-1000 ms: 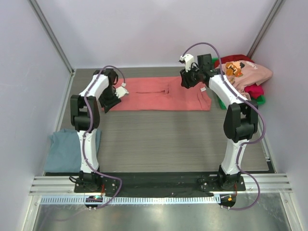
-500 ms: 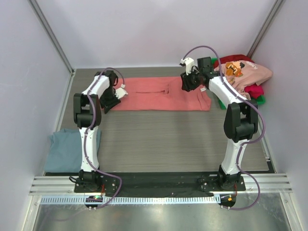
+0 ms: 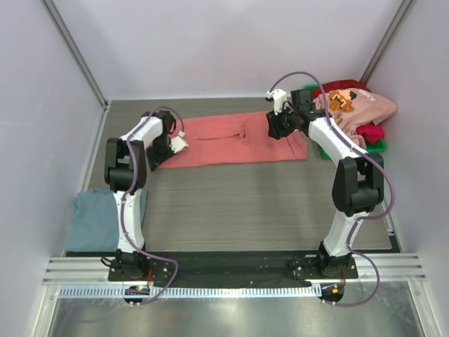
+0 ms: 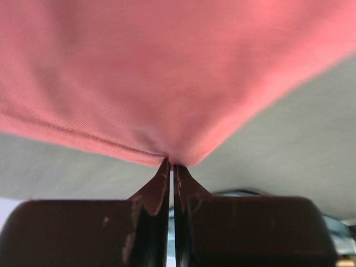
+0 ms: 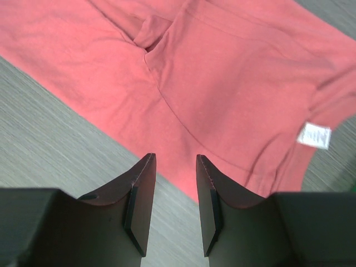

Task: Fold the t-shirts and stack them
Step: Fold the tshirt

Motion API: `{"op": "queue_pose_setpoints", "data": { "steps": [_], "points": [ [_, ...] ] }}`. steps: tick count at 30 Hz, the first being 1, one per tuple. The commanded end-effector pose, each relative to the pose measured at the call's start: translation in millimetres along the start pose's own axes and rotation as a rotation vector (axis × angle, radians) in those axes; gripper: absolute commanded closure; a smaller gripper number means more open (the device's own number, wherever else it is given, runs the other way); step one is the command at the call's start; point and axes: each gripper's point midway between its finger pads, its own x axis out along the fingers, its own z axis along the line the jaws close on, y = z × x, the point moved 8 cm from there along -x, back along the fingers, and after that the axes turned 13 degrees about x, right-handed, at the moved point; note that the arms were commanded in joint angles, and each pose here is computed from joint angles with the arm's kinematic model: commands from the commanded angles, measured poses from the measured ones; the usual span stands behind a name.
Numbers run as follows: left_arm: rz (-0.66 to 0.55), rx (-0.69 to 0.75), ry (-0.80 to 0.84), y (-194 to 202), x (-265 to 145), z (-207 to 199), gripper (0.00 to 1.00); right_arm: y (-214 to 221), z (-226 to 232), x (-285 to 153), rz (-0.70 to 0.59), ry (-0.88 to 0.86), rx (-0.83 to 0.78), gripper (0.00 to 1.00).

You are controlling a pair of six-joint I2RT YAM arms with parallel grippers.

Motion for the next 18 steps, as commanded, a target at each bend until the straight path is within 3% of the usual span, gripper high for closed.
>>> {"op": "queue_pose_setpoints", "data": {
  "steps": [1,5,9,18],
  "points": [
    [-0.051,0.060,0.107,-7.6,-29.7,-53.6,1.00,-18.8,11.5,-47.7,-0.116,0.074,-0.026,0.59],
    [-0.036,0.115,0.172,5.4,-62.4,-104.5,1.00,-3.3,8.4,-57.1,-0.089,0.152,-0.030,0.59],
    [-0.012,0.175,0.291,19.7,-86.0,-161.9,1.00,2.9,-1.7,-52.3,-0.074,0.220,0.075,0.59],
    [-0.019,0.353,0.395,38.0,-127.0,-256.8,1.00,1.4,-34.1,-4.1,-0.058,0.313,0.149,0.61]
  ]
}}
